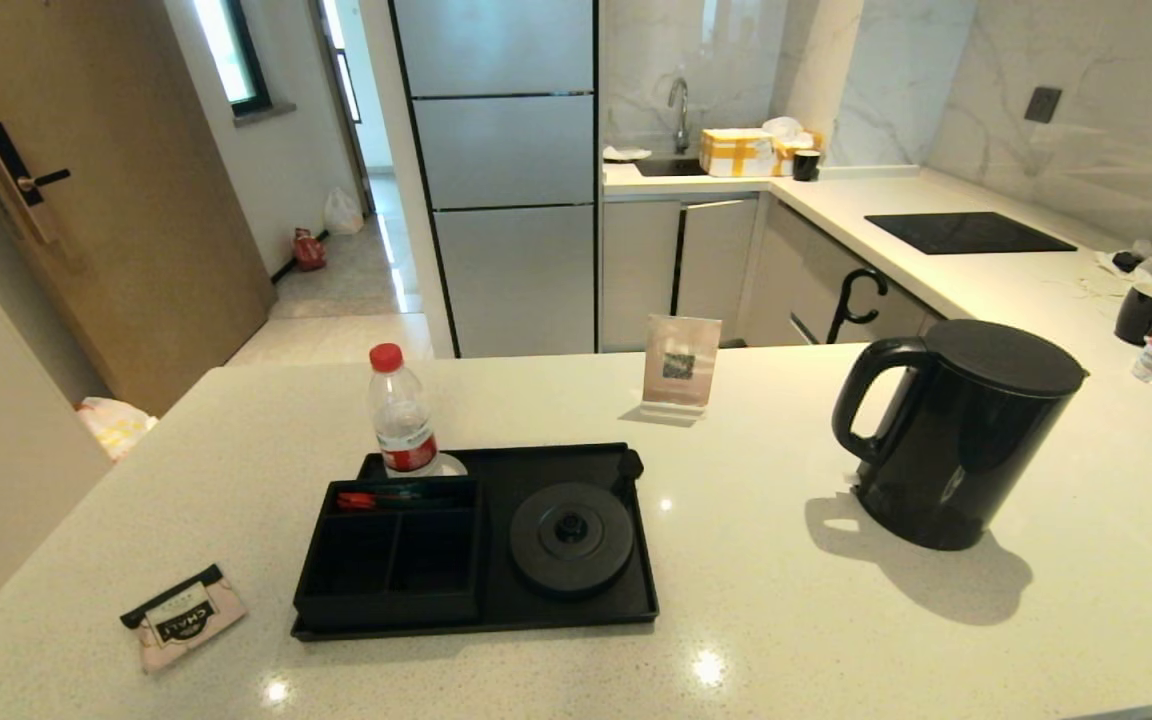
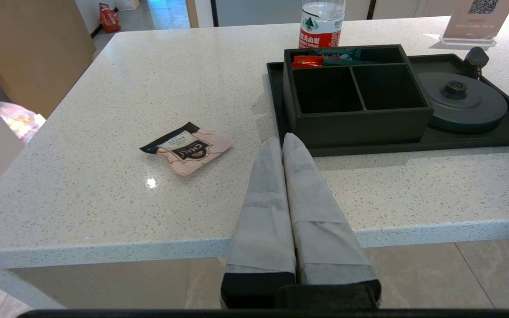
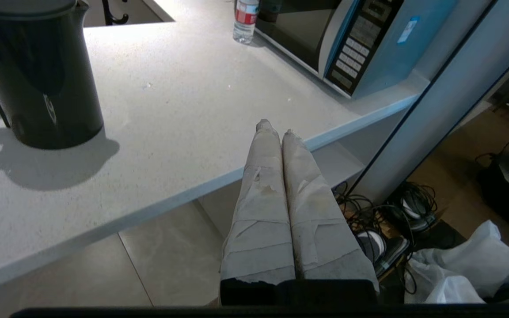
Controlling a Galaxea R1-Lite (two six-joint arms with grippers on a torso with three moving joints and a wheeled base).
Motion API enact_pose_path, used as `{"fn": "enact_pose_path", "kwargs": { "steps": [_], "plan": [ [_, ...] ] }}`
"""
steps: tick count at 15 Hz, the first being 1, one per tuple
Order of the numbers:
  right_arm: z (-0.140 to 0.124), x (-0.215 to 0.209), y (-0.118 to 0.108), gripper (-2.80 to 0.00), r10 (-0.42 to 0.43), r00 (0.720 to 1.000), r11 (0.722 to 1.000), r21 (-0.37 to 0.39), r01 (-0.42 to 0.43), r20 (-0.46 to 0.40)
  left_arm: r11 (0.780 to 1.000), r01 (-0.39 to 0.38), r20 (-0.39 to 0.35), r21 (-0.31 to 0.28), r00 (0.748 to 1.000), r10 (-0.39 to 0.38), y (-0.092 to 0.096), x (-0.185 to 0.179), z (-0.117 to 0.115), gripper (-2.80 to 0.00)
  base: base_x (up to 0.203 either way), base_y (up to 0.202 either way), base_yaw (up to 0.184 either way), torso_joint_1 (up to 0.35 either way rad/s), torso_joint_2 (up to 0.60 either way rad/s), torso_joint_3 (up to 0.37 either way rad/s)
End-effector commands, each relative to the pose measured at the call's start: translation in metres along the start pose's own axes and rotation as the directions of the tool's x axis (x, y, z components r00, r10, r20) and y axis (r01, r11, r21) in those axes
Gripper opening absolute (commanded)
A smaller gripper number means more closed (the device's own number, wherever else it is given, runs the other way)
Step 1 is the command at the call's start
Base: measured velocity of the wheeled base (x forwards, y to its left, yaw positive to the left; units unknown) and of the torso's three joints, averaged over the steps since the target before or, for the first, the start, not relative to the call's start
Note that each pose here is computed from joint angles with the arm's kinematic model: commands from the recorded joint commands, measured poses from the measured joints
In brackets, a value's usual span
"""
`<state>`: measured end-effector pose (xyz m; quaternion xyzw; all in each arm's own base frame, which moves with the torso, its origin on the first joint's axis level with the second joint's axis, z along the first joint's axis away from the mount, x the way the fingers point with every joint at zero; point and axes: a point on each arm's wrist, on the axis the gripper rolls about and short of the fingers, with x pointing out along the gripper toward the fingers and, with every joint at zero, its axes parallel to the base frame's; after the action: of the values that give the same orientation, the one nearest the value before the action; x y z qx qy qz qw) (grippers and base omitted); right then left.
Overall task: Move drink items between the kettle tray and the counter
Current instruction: Return the kettle to its original position
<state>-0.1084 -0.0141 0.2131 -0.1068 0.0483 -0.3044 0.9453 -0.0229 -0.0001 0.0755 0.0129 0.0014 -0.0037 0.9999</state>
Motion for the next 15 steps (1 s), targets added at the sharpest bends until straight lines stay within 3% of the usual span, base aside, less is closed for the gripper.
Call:
{"fn": "enact_pose_path", "kwargs": {
  "steps": [1, 3, 5, 8, 11, 12, 15],
  "plan": [
    [-0.03, -0.014, -0.002, -2.8, 0.021, 0.999, 0.996, 0.084, -0.023, 0.032, 1.0, 0.0, 0.001, 0.0, 1.0, 0.0, 0.0, 0.0, 0.0, -2.8, 0.0, 0.0, 0.0, 0.0, 0.0, 0.0],
    [-0.044, -0.001, 0.014, -2.8, 0.189, 0.98, 0.96, 0.2, -0.196, 0.056, 1.0, 0.0, 0.001, 0.0, 1.0, 0.0, 0.0, 0.0, 0.0, -2.8, 0.0, 0.0, 0.0, 0.0, 0.0, 0.0],
    [-0.052, 0.022, 0.038, -2.8, 0.327, 0.932, 0.902, 0.242, -0.357, 0.154, 1.0, 0.0, 0.001, 0.0, 1.0, 0.0, 0.0, 0.0, 0.0, -2.8, 0.0, 0.0, 0.0, 0.0, 0.0, 0.0],
    [-0.086, 0.056, 0.075, -2.8, 0.46, 0.844, 0.838, 0.181, -0.515, 0.275, 1.0, 0.0, 0.001, 0.0, 1.0, 0.0, 0.0, 0.0, 0.0, -2.8, 0.0, 0.0, 0.0, 0.0, 0.0, 0.0],
    [-0.116, 0.066, 0.091, -2.8, 0.55, 0.81, 0.809, 0.114, -0.577, 0.204, 1.0, 0.0, 0.001, 0.0, 1.0, 0.0, 0.0, 0.0, 0.0, -2.8, 0.0, 0.0, 0.0, 0.0, 0.0, 0.0],
    [-0.119, 0.065, 0.092, -2.8, 0.566, 0.81, 0.801, 0.13, -0.585, 0.155, 1.0, 0.0, 0.001, 0.0, 1.0, 0.0, 0.0, 0.0, 0.0, -2.8, 0.0, 0.0, 0.0, 0.0, 0.0, 0.0],
    [-0.118, 0.065, 0.092, -2.8, 0.563, 0.812, 0.798, 0.155, -0.583, 0.154, 1.0, 0.0, 0.001, 0.0, 1.0, 0.0, 0.0, 0.0, 0.0, -2.8, 0.0, 0.0, 0.0, 0.0, 0.0, 0.0]
  ]
}}
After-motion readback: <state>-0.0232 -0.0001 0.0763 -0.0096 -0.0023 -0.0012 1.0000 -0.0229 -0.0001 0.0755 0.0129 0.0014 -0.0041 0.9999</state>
